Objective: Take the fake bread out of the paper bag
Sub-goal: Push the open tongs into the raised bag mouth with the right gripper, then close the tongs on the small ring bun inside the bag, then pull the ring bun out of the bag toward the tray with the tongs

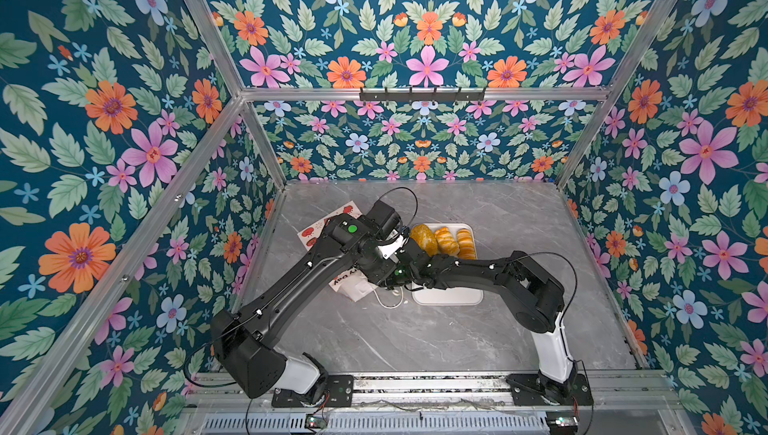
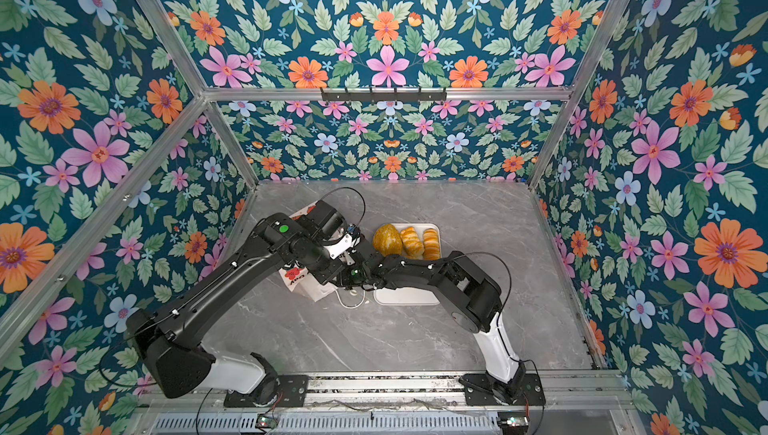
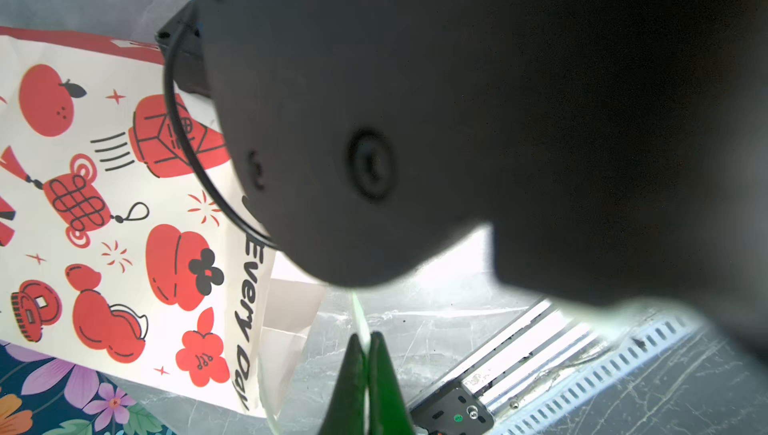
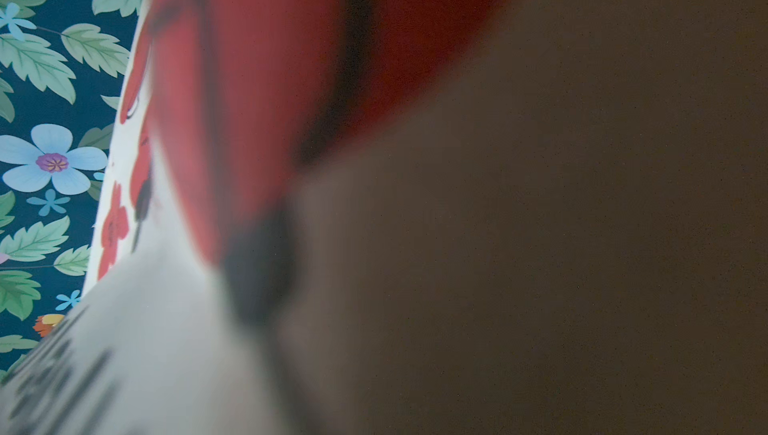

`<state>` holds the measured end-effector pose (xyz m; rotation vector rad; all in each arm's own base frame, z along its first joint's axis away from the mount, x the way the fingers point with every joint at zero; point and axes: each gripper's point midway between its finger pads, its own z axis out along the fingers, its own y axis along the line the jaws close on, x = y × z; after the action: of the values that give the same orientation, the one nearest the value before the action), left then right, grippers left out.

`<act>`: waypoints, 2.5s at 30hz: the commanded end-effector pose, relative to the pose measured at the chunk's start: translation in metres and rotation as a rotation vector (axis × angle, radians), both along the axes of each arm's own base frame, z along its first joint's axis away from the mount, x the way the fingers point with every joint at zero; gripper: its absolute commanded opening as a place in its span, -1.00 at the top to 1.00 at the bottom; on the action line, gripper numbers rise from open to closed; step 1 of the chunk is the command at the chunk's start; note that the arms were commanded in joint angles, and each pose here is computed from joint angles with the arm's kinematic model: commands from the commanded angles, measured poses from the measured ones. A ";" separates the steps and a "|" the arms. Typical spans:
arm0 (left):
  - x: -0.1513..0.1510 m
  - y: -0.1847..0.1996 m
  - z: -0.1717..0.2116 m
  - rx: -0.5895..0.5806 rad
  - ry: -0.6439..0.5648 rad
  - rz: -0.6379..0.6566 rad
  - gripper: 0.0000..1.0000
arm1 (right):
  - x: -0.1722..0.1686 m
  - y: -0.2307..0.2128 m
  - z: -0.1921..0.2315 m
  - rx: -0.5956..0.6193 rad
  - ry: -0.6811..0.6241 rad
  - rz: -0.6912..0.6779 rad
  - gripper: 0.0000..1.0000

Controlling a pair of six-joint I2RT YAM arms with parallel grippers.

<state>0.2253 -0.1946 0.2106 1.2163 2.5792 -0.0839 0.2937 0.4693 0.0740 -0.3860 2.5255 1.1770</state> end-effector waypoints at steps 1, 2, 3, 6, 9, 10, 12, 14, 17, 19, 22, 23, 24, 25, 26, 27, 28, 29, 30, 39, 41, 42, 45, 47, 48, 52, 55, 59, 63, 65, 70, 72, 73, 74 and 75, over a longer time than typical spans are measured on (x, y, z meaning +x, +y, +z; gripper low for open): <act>-0.003 -0.016 0.006 -0.071 0.000 -0.076 1.00 | -0.005 0.001 -0.007 -0.014 0.055 0.001 0.24; -0.002 -0.016 0.007 -0.070 -0.001 -0.075 1.00 | -0.005 0.001 -0.007 -0.016 0.054 0.000 0.29; -0.002 -0.016 0.006 -0.069 0.000 -0.075 1.00 | -0.004 0.001 -0.007 -0.013 0.054 0.000 0.35; -0.003 -0.015 0.006 -0.064 -0.003 -0.074 1.00 | -0.005 0.001 -0.008 -0.019 0.059 0.000 0.43; -0.003 -0.014 0.008 -0.065 -0.011 -0.072 1.00 | -0.006 -0.001 -0.011 -0.024 0.067 -0.003 0.51; -0.003 -0.013 0.009 -0.065 -0.014 -0.073 1.00 | -0.007 -0.001 -0.013 -0.026 0.071 -0.003 0.52; -0.003 -0.013 0.010 -0.067 -0.019 -0.069 1.00 | -0.008 -0.001 -0.012 -0.019 0.075 0.001 0.56; -0.003 -0.011 0.010 -0.064 -0.022 -0.065 1.00 | -0.009 -0.002 -0.009 -0.008 0.074 0.002 0.61; -0.001 -0.010 0.009 -0.056 -0.032 -0.058 1.00 | -0.013 -0.007 -0.002 -0.001 0.063 0.000 0.65; 0.003 -0.008 0.010 -0.046 -0.053 -0.048 1.00 | -0.016 -0.013 0.003 -0.005 0.060 0.000 0.66; 0.008 -0.008 0.012 -0.047 -0.080 -0.039 1.00 | -0.024 -0.023 0.009 -0.021 0.066 0.007 0.68; 0.010 -0.009 0.014 -0.050 -0.090 -0.039 1.00 | -0.027 -0.025 0.011 -0.022 0.069 0.017 0.68; 0.012 -0.010 0.015 -0.057 -0.098 -0.038 1.00 | -0.031 -0.028 0.010 -0.033 0.081 0.023 0.68; 0.013 -0.011 0.017 -0.061 -0.106 -0.039 1.00 | -0.034 -0.032 0.011 -0.038 0.090 0.027 0.69; 0.015 -0.011 0.018 -0.065 -0.117 -0.035 1.00 | -0.036 -0.035 0.012 -0.040 0.096 0.028 0.69; 0.017 -0.012 0.019 -0.066 -0.125 -0.032 1.00 | -0.039 -0.038 0.013 -0.040 0.103 0.027 0.69; 0.018 -0.012 0.020 -0.068 -0.133 -0.032 1.00 | -0.041 -0.042 0.015 -0.034 0.108 0.026 0.69; 0.019 -0.013 0.019 -0.069 -0.138 -0.031 1.00 | -0.043 -0.045 0.018 -0.026 0.110 0.023 0.69; 0.021 -0.013 0.020 -0.070 -0.145 -0.029 1.00 | -0.046 -0.048 0.020 -0.023 0.111 0.021 0.69; 0.039 -0.019 0.019 -0.109 -0.190 0.003 1.00 | -0.065 -0.094 0.049 -0.023 0.084 0.006 0.72; 0.039 -0.019 0.016 -0.111 -0.193 -0.004 1.00 | -0.070 -0.107 0.052 -0.044 0.078 0.001 0.73; 0.039 -0.020 0.015 -0.110 -0.194 -0.009 1.00 | -0.071 -0.113 0.054 -0.058 0.072 -0.004 0.74; 0.041 -0.018 0.012 -0.108 -0.197 -0.006 1.00 | -0.078 -0.131 0.061 -0.085 0.049 -0.017 0.75; 0.042 -0.017 0.012 -0.107 -0.203 0.000 1.00 | -0.082 -0.140 0.066 -0.094 0.040 -0.024 0.75; 0.043 -0.016 0.011 -0.105 -0.204 0.002 1.00 | -0.085 -0.145 0.065 -0.104 0.042 -0.027 0.75; 0.049 -0.011 0.013 -0.110 -0.225 0.019 1.00 | -0.095 -0.163 0.066 -0.137 0.037 -0.030 0.76; 0.054 -0.008 0.012 -0.116 -0.232 0.031 1.00 | -0.102 -0.173 0.067 -0.145 0.038 -0.033 0.77; 0.057 -0.007 0.011 -0.123 -0.232 0.036 1.00 | -0.103 -0.183 0.060 -0.169 0.033 -0.046 0.78; 0.056 -0.005 0.010 -0.123 -0.227 0.036 1.00 | -0.099 -0.179 0.056 -0.148 0.027 -0.046 0.75; 0.054 -0.005 0.009 -0.122 -0.220 0.033 1.00 | -0.097 -0.176 0.060 -0.131 0.007 -0.039 0.60; 0.052 -0.005 0.009 -0.126 -0.218 0.032 1.00 | -0.093 -0.178 0.061 -0.170 -0.019 -0.032 0.37; 0.052 -0.005 0.009 -0.130 -0.217 0.030 1.00 | -0.091 -0.176 0.059 -0.178 -0.017 -0.026 0.30; 0.052 -0.005 0.009 -0.131 -0.217 0.030 1.00 | -0.090 -0.174 0.058 -0.177 -0.013 -0.020 0.29; 0.052 -0.006 0.009 -0.132 -0.216 0.030 1.00 | -0.089 -0.173 0.057 -0.181 -0.011 -0.018 0.26; 0.051 -0.006 0.008 -0.133 -0.214 0.027 1.00 | -0.088 -0.172 0.055 -0.184 -0.010 -0.017 0.23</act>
<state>0.2756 -0.1980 0.2165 1.0724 2.3847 -0.1002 0.2004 0.2931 0.1270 -0.3765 2.6612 0.9396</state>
